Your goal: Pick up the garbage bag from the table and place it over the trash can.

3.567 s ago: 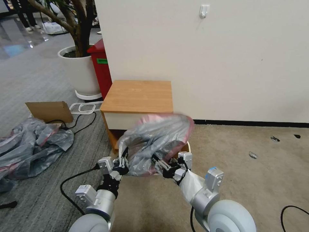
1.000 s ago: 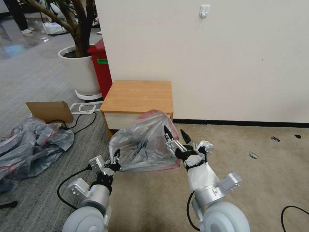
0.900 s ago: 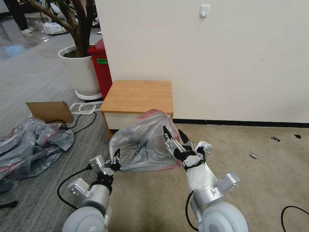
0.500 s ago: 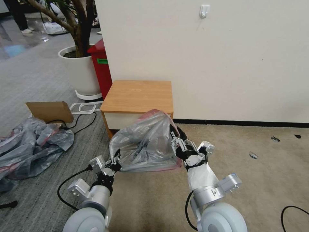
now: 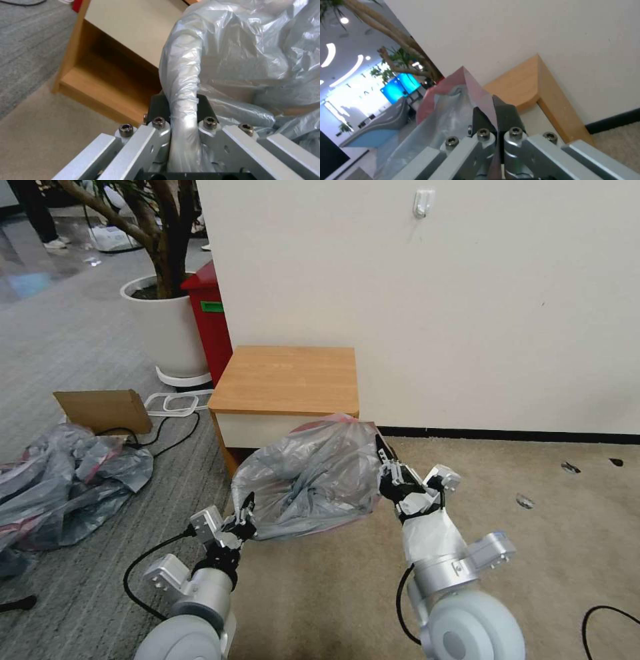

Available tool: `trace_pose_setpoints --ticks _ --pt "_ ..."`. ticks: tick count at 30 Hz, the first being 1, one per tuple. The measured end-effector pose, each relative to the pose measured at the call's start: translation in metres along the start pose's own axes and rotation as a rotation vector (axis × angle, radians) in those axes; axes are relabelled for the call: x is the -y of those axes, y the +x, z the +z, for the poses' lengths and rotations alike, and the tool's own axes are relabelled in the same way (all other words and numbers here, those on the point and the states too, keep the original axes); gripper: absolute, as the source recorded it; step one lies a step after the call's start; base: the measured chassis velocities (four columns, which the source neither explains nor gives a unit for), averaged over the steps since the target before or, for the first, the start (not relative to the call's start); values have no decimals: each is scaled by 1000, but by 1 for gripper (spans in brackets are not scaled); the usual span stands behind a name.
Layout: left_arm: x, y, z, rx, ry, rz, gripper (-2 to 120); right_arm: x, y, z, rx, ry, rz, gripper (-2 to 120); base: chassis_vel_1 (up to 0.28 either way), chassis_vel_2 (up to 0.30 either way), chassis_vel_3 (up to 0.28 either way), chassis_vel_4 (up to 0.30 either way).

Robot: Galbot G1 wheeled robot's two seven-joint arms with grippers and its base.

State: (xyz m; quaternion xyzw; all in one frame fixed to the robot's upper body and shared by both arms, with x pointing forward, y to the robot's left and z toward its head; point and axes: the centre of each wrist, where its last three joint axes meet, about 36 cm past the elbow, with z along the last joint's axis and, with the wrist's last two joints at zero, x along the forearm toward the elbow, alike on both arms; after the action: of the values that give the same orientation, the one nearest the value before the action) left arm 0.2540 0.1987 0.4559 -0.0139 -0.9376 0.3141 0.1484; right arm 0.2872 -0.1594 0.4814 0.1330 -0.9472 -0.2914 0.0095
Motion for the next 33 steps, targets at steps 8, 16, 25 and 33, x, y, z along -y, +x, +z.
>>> trace_pose_setpoints --ticks 8,16,25,33 --pt "-1 3 -3 -13 15 26 5 14 -11 -6 -120 24 16 0 0 0 0 0" --pt "-5 3 -8 -11 40 51 5 22 -21 -5 -182 49 23 0 0 0 0 0" --pt "-14 -1 -6 -16 36 37 5 10 -15 -11 -179 26 3 0 0 0 0 0" --pt "-18 -3 -4 -24 31 35 5 7 -14 -18 -174 32 20 0 0 0 0 0"
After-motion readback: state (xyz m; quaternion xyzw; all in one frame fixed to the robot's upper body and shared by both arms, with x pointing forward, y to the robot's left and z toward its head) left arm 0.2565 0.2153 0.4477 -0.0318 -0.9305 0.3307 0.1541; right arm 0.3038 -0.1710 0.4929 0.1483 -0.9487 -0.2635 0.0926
